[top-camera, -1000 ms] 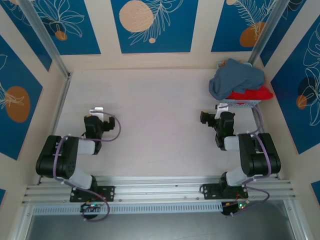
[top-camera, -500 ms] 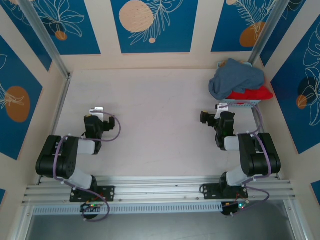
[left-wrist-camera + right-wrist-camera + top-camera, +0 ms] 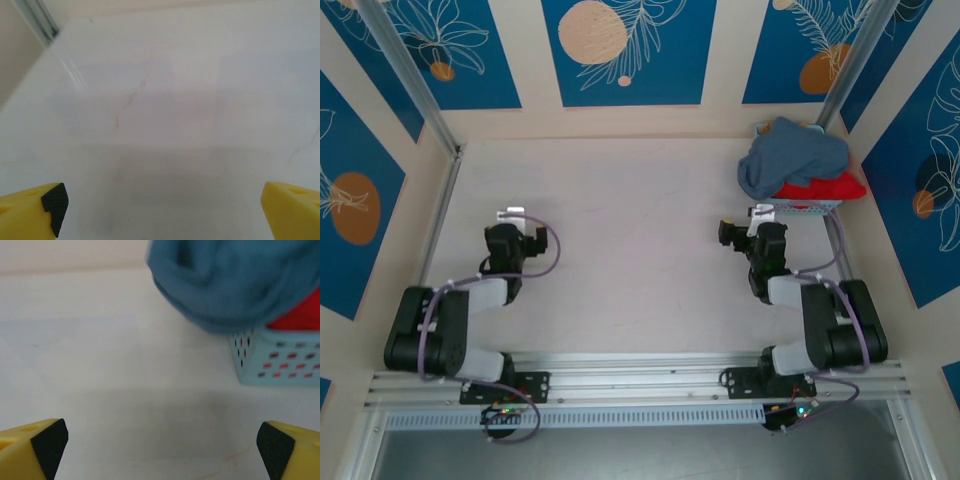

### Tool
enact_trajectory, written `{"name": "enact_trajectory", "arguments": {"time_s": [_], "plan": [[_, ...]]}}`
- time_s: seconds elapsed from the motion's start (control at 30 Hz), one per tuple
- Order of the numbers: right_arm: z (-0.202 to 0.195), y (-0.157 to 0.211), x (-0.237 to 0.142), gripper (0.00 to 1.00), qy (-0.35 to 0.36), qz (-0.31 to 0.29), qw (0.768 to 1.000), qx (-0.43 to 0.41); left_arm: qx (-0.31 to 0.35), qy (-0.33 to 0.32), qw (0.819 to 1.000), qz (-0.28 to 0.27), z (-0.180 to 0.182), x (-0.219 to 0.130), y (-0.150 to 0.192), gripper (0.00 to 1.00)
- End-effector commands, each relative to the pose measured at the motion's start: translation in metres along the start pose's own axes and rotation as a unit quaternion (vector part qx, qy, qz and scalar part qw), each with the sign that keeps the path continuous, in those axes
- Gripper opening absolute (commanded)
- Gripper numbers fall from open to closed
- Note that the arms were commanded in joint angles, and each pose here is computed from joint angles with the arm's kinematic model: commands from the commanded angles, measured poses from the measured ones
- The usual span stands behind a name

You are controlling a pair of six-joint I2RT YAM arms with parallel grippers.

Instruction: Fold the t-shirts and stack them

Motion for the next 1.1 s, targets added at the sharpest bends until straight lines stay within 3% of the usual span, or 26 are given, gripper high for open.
{"name": "enact_trajectory", "arguments": {"time_s": [0.0,0.07,0.13,0.17,0.2,0.23,0.27,0.33,0.4,0.53,0.77,1.07], "plan": [[-0.015,-0.077,-0.036,0.99,0.058,-0.081,0.995,0.009,-0.033,-0.046,0.998,-0.034,0.004,-0.029,-0.050,1.00],[-0.025,-0.127,-0.062,0.99,0.071,-0.094,0.992,0.056,-0.042,-0.047,0.996,-0.069,-0.003,-0.053,-0.088,1.00],[-0.041,-0.158,-0.082,1.00,0.080,-0.039,0.984,0.158,-0.105,-0.054,0.990,-0.082,-0.003,-0.072,-0.124,1.00],[-0.044,-0.167,-0.091,0.99,0.059,0.008,0.977,0.205,-0.157,-0.066,0.984,-0.044,0.001,-0.082,-0.131,1.00],[-0.056,-0.161,-0.099,1.00,0.092,0.059,0.954,0.279,-0.196,-0.072,0.978,0.003,0.001,-0.091,-0.135,1.00],[-0.070,-0.158,-0.103,0.99,0.125,0.076,0.932,0.332,-0.228,-0.088,0.969,0.021,0.003,-0.096,-0.140,1.00],[-0.073,-0.162,-0.096,1.00,0.091,0.084,0.929,0.349,-0.260,-0.077,0.962,0.029,0.001,-0.091,-0.144,1.00],[-0.078,-0.173,-0.081,0.92,0.039,0.078,0.925,0.370,-0.295,0.011,0.953,0.065,-0.022,-0.077,-0.153,1.00],[-0.094,-0.172,-0.068,0.90,0.058,0.096,0.913,0.393,-0.282,0.075,0.952,0.091,-0.050,-0.072,-0.163,1.00],[-0.112,-0.171,-0.030,0.85,0.046,0.138,0.906,0.398,-0.226,0.143,0.957,0.115,-0.097,-0.077,-0.173,1.00],[-0.138,-0.120,0.038,0.75,0.023,0.211,0.865,0.454,-0.171,0.253,0.937,0.172,-0.178,-0.103,-0.147,0.96],[-0.133,-0.102,0.100,0.61,-0.015,0.232,0.862,0.450,-0.162,0.289,0.921,0.206,-0.207,-0.130,-0.125,0.92]]}}
Point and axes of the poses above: each hand's point on the last joint's axis, 136 mm out from that joint toward the fingers, its own x axis out along the fingers, its own z axis along the line the jaws close on, y = z × x, the point moved 2 cm from there along -x, back along the fingers, and after that the axes turned 11 degrees about -x, right-handed, at the moved point
